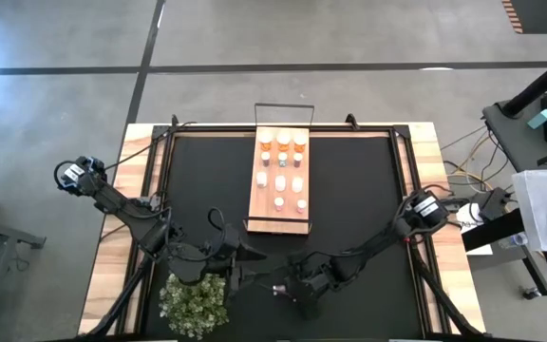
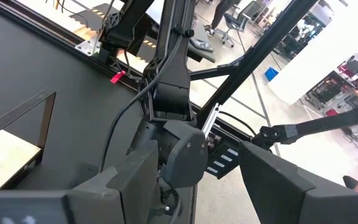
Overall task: Pick and place medicine bottles onto shelf by color
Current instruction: Put the pink pill bottle aligned with the other pink pill bottles on the shelf
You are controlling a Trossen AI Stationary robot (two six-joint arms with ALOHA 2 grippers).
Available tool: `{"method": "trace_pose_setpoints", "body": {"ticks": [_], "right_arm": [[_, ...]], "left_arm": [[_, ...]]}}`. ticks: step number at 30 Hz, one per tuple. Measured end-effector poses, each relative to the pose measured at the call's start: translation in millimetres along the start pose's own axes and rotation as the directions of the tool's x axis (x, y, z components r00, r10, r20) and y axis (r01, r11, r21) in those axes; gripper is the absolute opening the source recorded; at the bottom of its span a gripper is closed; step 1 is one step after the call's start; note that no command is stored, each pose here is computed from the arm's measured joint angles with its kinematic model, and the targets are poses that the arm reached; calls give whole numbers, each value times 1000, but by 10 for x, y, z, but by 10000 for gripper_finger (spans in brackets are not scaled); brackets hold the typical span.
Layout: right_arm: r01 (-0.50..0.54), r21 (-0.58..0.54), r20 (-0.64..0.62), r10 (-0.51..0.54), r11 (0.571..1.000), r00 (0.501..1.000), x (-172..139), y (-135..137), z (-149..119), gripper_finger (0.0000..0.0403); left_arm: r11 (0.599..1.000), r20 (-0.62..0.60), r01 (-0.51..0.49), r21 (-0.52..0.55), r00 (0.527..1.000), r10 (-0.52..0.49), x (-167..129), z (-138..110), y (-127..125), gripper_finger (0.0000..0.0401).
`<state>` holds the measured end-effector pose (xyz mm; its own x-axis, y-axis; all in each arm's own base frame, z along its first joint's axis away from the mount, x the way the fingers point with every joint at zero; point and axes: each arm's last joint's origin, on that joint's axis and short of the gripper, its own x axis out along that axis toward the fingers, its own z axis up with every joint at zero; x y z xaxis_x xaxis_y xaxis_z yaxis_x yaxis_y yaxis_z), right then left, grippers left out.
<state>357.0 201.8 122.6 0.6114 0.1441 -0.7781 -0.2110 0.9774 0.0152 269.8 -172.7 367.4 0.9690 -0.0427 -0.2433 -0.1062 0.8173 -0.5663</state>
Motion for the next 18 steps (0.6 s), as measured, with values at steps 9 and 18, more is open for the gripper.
{"method": "trace_pose_setpoints", "body": {"ticks": [9,18], "right_arm": [[-6,40,41,4,999,999,-608,-72,248,107],[-24,92,212,4,995,977,-1583,-204,499,95]], "left_arm": [[1000,1,0,9,1000,0,1,1,0,207],[999,50,19,-26,999,-17,32,79,7,207]]}}
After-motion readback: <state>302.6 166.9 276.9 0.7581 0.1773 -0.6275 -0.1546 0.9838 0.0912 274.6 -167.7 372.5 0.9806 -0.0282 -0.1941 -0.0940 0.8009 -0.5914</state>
